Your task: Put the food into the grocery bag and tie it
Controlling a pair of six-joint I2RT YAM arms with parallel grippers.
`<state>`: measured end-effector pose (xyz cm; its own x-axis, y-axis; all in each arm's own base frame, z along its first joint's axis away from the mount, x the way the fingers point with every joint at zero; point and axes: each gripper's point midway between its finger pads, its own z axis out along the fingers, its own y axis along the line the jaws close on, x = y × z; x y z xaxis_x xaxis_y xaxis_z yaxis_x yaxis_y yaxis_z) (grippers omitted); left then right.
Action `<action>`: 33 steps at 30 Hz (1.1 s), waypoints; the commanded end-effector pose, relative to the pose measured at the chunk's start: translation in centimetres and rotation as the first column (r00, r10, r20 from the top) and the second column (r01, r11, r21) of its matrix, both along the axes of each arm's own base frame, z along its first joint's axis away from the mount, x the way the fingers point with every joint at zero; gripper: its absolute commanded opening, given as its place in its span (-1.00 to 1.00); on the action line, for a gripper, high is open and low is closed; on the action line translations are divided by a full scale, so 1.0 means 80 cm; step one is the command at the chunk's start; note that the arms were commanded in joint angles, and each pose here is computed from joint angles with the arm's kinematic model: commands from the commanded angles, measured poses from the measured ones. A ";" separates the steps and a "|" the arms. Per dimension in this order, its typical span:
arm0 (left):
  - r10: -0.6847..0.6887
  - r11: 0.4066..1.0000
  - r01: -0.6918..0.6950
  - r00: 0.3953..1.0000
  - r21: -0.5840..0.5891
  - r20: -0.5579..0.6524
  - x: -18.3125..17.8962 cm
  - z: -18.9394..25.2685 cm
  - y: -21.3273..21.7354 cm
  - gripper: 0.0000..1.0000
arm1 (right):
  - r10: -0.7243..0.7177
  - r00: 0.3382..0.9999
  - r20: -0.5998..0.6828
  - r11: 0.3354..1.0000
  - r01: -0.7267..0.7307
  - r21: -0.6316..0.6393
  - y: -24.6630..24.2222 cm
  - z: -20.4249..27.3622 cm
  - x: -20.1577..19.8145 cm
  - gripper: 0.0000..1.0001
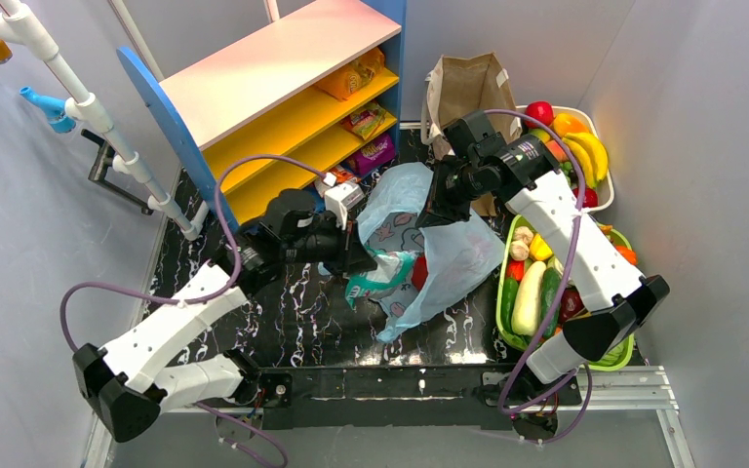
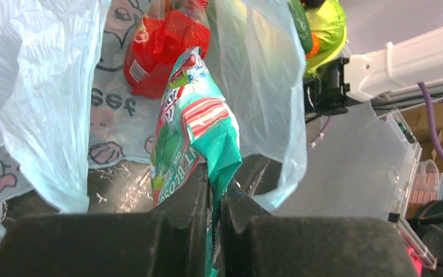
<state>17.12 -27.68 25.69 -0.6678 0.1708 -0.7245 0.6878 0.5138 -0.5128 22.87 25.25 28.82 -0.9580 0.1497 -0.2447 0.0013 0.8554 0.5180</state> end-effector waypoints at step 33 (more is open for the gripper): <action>0.219 0.957 -0.121 0.896 -0.263 0.386 0.134 -0.035 -0.120 0.00 | -0.012 1.000 0.005 0.999 0.012 0.038 -0.009 0.012 0.022 -0.97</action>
